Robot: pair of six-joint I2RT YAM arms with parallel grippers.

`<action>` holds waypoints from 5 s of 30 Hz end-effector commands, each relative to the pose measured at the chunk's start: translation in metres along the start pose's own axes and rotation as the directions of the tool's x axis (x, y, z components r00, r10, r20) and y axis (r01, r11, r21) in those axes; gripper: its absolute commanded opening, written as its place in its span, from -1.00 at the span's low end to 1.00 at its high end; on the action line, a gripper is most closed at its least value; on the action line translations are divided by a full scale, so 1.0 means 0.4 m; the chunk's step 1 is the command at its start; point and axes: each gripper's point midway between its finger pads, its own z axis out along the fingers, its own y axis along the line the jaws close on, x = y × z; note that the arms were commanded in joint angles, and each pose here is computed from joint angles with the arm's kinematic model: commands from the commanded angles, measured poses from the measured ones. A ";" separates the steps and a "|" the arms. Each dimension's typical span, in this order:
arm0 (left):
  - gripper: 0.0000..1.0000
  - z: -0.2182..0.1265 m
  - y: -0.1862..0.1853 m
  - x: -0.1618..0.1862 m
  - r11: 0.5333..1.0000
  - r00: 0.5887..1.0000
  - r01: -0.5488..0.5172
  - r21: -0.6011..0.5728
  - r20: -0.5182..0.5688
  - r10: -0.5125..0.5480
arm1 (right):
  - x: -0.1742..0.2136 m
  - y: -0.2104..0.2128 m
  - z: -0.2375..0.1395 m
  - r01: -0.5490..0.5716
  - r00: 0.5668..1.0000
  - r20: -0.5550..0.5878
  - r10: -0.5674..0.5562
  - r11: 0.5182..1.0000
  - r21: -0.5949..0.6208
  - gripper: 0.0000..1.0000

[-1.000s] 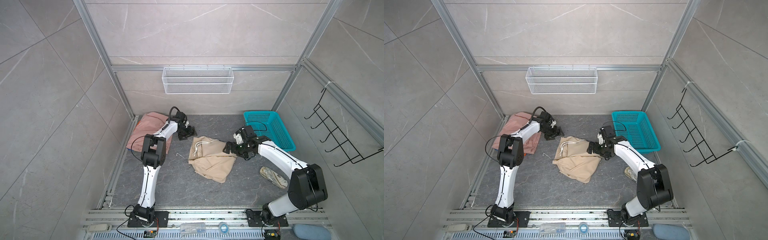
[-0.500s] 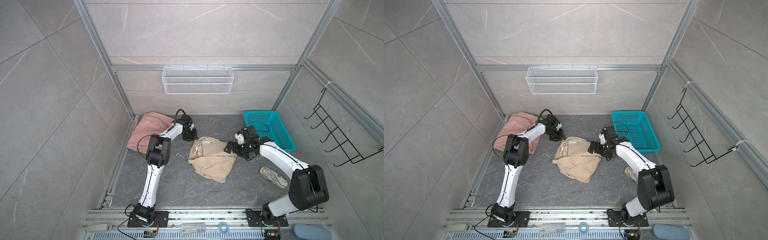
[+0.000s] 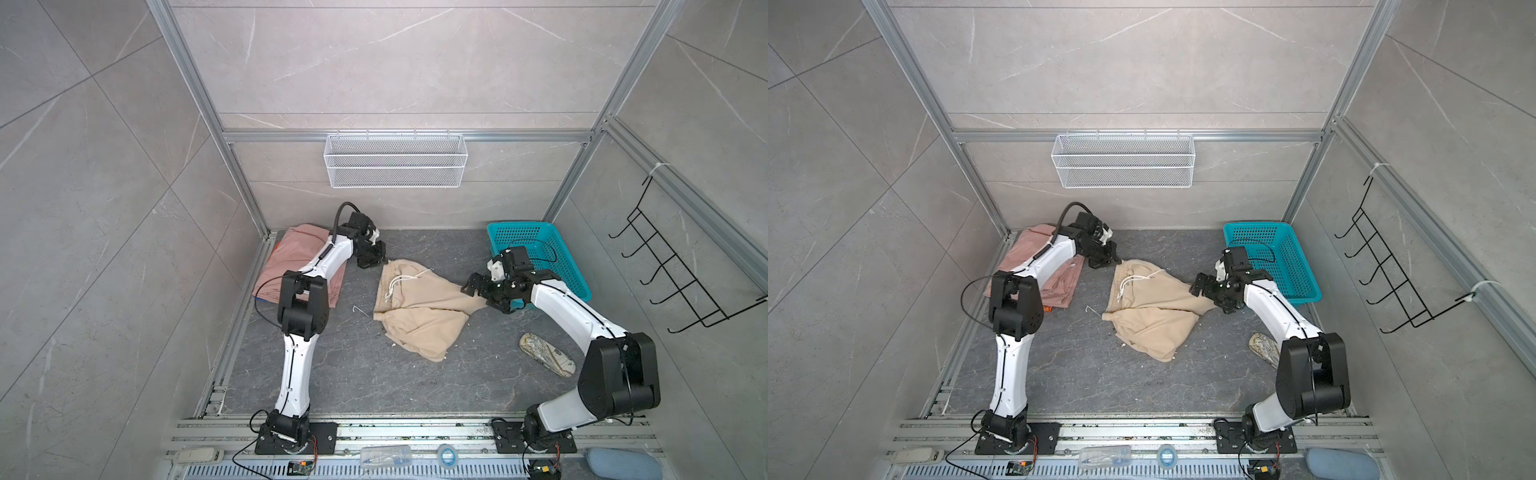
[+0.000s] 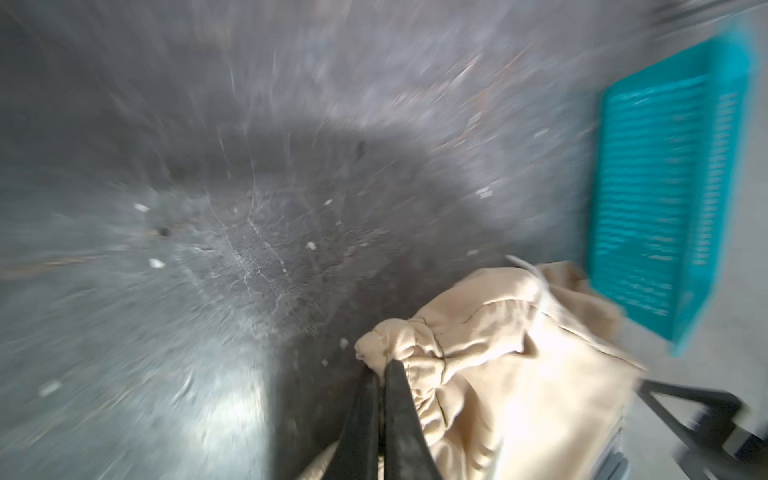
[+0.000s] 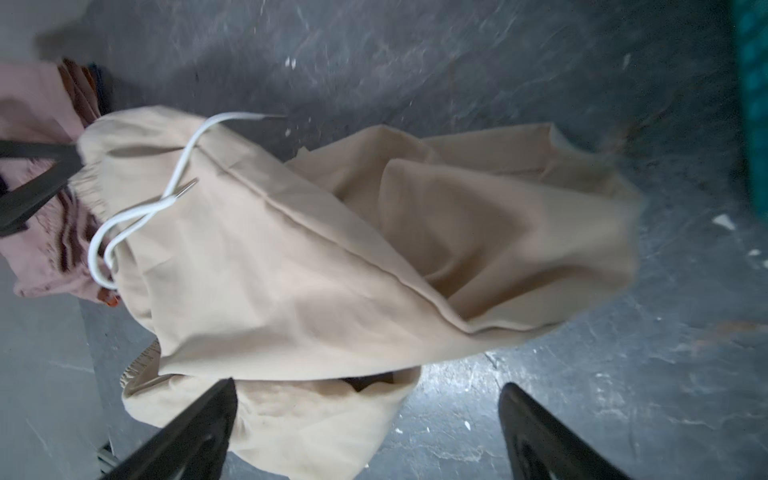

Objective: Fold and stack the shorts

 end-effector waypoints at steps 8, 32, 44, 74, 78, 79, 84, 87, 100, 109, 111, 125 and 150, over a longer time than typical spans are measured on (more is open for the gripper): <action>-1.00 -0.264 -0.169 -0.044 0.988 0.972 -0.138 0.075 0.204 0.120 | -0.029 0.003 0.082 -0.151 0.988 -0.018 0.151 0.987 -0.052 0.99; -1.00 -0.454 -0.119 -0.025 0.996 0.936 -0.058 0.065 0.351 0.032 | 0.092 -0.037 0.157 -0.325 0.946 -0.058 0.320 0.937 -0.131 0.93; -1.00 -0.497 -0.113 -0.006 0.997 0.924 -0.036 0.074 0.383 0.004 | 0.097 0.019 0.237 -0.409 0.912 -0.062 0.405 0.894 -0.185 0.51; -1.00 -0.484 0.266 0.090 0.874 0.768 0.419 0.245 0.419 -0.485 | 0.038 0.096 0.137 -0.062 0.997 0.052 0.062 0.998 -0.006 -0.85; -1.00 -0.463 0.293 0.131 0.868 0.766 0.444 0.225 0.407 -0.497 | 0.078 0.065 0.180 -0.077 0.997 -0.002 0.077 0.997 0.009 -0.76; -1.00 -0.459 0.296 0.137 0.866 0.766 0.446 0.224 0.404 -0.499 | 0.084 0.061 0.185 -0.080 0.997 -0.009 0.080 0.997 0.011 -0.70; -1.00 -0.448 0.298 0.149 0.859 0.762 0.453 0.241 0.396 -0.513 | 0.111 0.043 0.205 -0.105 0.994 -0.032 0.105 0.994 0.011 -0.35; -1.00 -0.449 0.295 0.149 0.858 0.761 0.449 0.248 0.398 -0.513 | 0.129 0.032 0.219 -0.122 0.992 -0.045 0.122 0.993 0.009 -0.25; -1.00 -0.455 0.286 0.160 0.865 0.769 0.436 0.249 0.396 -0.501 | 0.158 -0.017 0.248 -0.171 0.983 -0.057 0.173 0.985 0.030 0.13; -1.00 -0.450 0.287 0.164 0.864 0.770 0.439 0.248 0.392 -0.504 | 0.166 -0.065 0.241 -0.199 0.978 -0.045 0.201 0.979 0.045 -0.08; -1.00 -0.452 0.287 0.163 0.862 0.767 0.438 0.254 0.394 -0.506 | 0.168 -0.071 0.252 -0.202 0.978 -0.048 0.204 0.978 0.049 -0.24; -1.00 -0.464 0.279 0.163 0.866 0.769 0.439 0.240 0.398 -0.500 | 0.017 0.029 0.144 -0.103 0.993 0.061 0.102 0.995 0.012 -1.00; -1.00 -1.094 -0.380 0.063 0.899 0.646 -0.198 0.391 0.742 -0.180 | -0.261 0.410 -0.972 0.339 0.640 0.762 -0.098 0.926 -0.166 -1.00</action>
